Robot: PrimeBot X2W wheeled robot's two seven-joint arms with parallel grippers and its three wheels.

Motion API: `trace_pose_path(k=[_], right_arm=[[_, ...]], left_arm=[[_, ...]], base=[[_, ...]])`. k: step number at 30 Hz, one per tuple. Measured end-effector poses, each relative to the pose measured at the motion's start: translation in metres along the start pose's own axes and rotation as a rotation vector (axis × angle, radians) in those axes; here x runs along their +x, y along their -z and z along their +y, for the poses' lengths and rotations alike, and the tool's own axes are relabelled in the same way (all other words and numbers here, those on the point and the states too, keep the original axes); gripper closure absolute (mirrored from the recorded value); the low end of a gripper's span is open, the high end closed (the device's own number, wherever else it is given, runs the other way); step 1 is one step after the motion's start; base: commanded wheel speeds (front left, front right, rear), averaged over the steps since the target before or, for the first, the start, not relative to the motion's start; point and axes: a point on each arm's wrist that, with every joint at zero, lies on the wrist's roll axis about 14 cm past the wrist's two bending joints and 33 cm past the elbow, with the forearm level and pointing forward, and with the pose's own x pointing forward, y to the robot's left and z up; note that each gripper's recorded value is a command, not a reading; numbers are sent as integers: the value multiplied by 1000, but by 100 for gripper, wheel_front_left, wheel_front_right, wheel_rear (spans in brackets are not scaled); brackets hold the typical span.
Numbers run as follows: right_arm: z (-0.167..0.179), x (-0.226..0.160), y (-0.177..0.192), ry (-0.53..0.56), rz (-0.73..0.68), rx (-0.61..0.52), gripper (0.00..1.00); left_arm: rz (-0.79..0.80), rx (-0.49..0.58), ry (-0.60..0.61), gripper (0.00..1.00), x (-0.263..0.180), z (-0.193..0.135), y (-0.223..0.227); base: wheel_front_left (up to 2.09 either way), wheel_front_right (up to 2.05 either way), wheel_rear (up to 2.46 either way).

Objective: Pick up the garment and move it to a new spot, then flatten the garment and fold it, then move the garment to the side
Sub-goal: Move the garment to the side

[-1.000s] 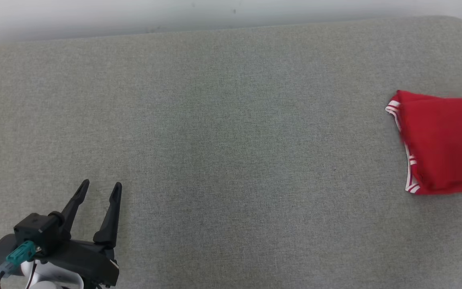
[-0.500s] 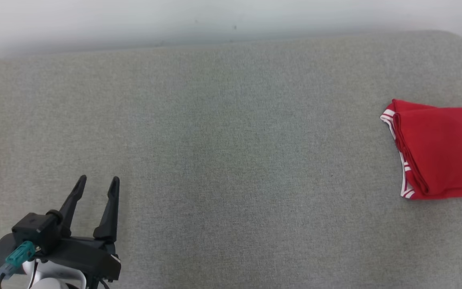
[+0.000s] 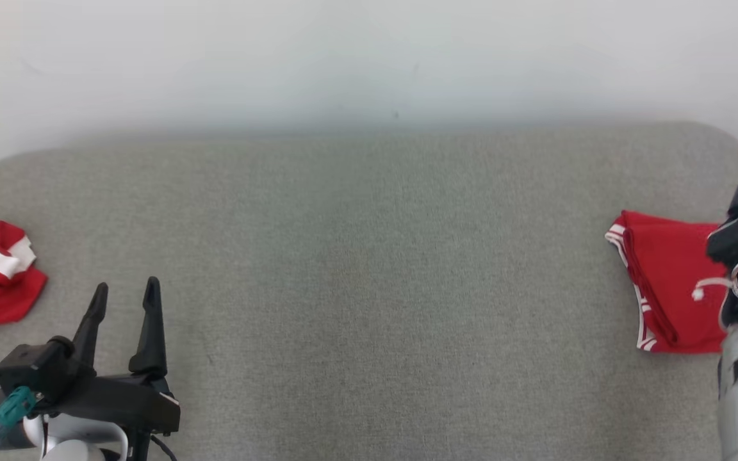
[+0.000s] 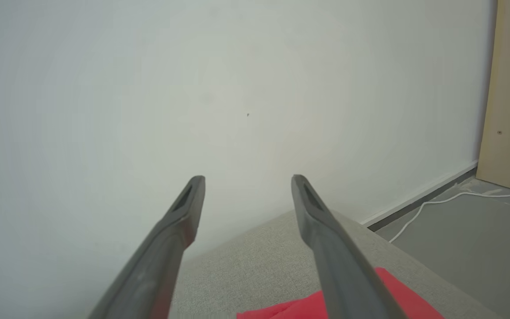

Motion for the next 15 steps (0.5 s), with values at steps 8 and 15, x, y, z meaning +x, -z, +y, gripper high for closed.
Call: trace_pose_path(k=[8,15], right_arm=[[31,-39,12,-148,47,21,0],[42,-72,15,-239,57,3,0]], left_arm=[[-73,-5,-92,0,-20,21,-23],[-65,20,-97,0,-33,23,-21]], base=[[0,0,0],[0,0,0]])
